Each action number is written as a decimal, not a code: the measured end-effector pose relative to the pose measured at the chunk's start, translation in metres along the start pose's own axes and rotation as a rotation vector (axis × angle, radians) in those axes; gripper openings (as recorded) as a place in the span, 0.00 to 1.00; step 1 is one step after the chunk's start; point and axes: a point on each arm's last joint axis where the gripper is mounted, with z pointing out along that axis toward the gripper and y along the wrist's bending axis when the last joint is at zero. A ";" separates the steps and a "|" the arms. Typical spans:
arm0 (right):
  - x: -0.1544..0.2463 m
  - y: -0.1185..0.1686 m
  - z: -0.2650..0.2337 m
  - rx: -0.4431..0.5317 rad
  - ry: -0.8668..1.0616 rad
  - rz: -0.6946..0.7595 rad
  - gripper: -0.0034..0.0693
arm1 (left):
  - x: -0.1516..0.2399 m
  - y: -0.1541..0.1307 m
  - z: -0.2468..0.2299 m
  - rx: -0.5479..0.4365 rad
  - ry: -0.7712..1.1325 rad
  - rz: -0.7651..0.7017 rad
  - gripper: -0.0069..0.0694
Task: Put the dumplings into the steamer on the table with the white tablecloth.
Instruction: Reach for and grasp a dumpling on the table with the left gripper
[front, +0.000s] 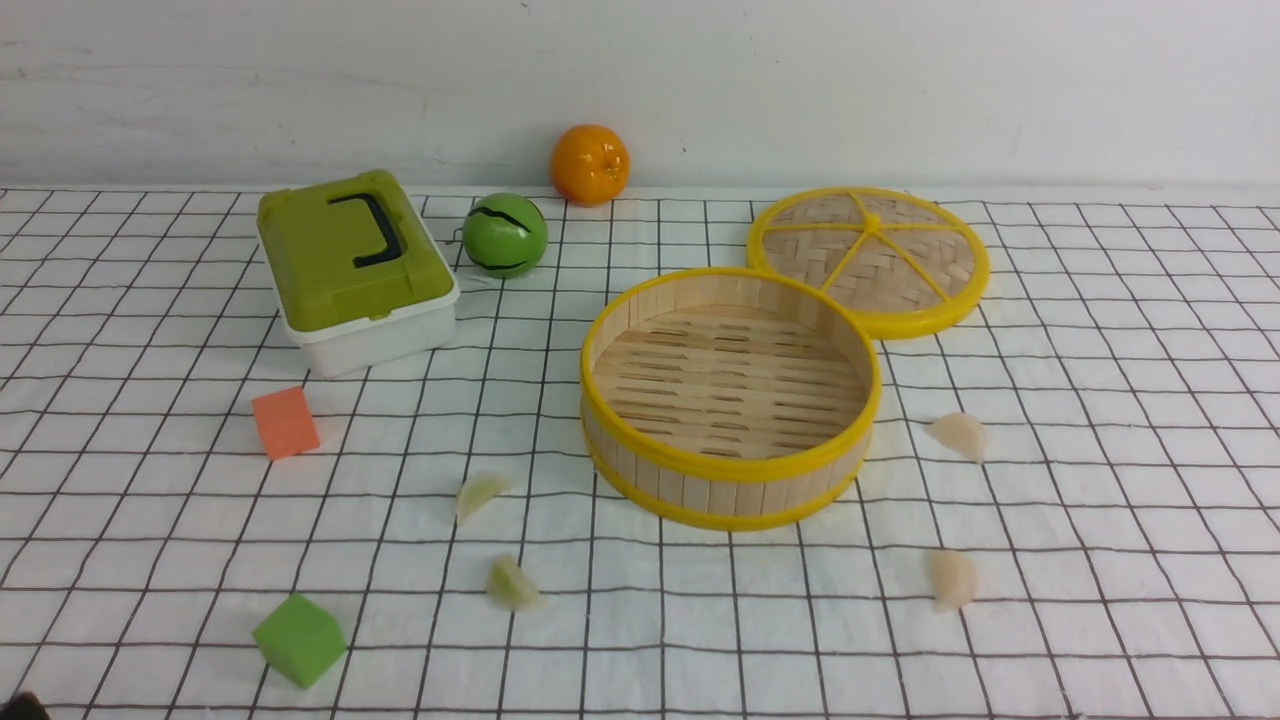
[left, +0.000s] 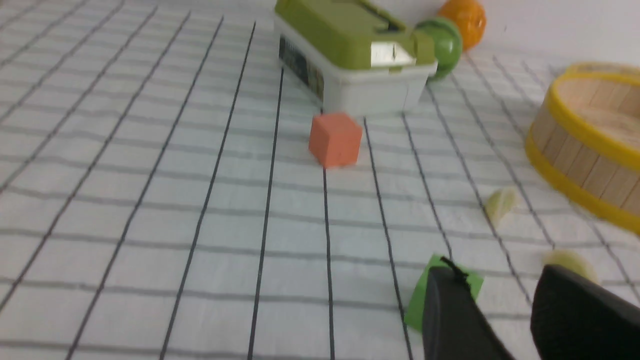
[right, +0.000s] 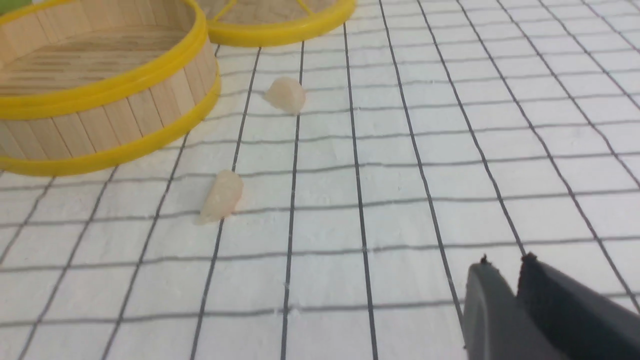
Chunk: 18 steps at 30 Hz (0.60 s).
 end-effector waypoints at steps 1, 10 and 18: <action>-0.004 0.000 0.000 -0.004 -0.042 0.000 0.18 | -0.003 0.000 0.000 0.005 -0.038 0.000 0.40; -0.047 0.005 -0.013 -0.057 -0.539 0.015 0.19 | -0.035 -0.004 -0.007 0.049 -0.397 -0.002 0.40; -0.065 0.007 -0.028 -0.205 -0.780 0.295 0.20 | -0.053 -0.005 -0.017 0.163 -0.606 -0.343 0.40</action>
